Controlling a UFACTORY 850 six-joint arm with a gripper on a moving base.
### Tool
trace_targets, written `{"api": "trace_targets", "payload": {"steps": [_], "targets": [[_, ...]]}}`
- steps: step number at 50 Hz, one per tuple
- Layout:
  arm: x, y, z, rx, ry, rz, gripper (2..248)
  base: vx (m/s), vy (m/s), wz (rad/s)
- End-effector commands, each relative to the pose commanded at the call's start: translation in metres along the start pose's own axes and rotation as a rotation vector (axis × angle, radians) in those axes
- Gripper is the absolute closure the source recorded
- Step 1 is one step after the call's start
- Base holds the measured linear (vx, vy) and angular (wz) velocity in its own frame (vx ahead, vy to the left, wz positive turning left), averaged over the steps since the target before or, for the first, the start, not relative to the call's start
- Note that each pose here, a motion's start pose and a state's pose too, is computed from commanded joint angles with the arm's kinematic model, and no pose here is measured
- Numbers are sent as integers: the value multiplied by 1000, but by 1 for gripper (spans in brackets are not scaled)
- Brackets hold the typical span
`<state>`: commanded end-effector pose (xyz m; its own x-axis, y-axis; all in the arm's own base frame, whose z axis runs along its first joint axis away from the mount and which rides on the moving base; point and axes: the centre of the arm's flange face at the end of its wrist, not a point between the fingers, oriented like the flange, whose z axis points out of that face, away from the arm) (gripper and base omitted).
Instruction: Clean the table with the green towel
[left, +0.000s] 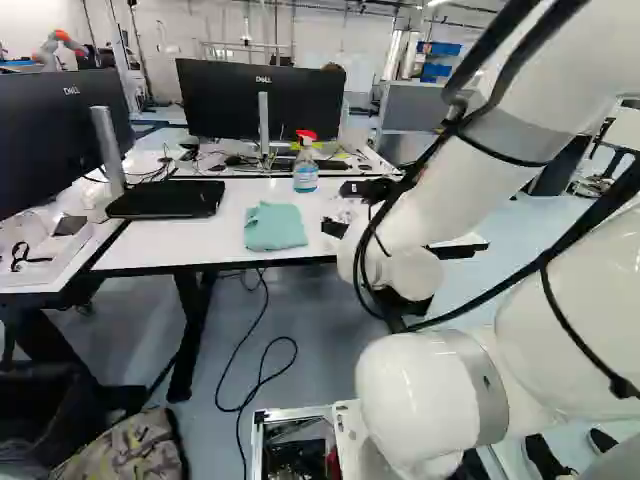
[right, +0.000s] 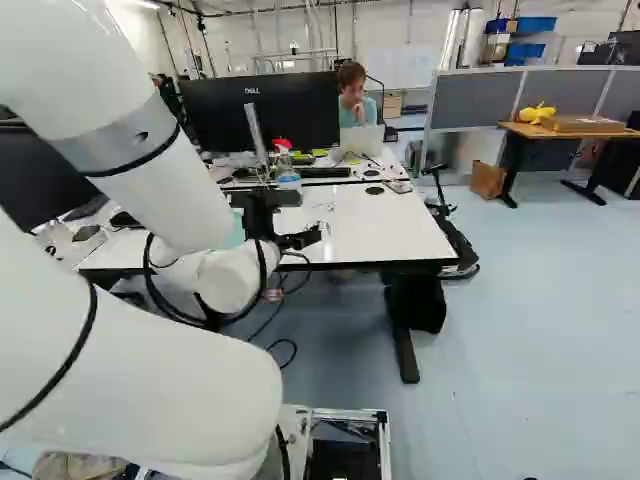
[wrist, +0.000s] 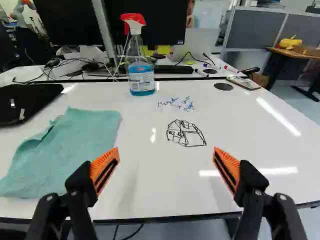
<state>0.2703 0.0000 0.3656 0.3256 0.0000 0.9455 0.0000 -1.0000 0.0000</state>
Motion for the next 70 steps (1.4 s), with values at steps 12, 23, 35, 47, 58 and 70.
{"api": "trace_targets", "payload": {"steps": [12, 23, 35, 47, 58, 70], "targets": [[0, 0, 0, 0, 0, 0, 3, 0, 0, 0], [5, 0, -2, 1, 20, 0, 3, 0, 0, 0], [23, -7, 10, 23, 47, -7, 3, 0, 0, 0], [39, -19, 19, 61, 76, -19, 3, 0, 0, 0], [53, -33, 24, 102, 103, -29, 3, 0, 0, 0], [59, -48, 32, 145, 104, -42, 3, 0, 0, 0]]}}
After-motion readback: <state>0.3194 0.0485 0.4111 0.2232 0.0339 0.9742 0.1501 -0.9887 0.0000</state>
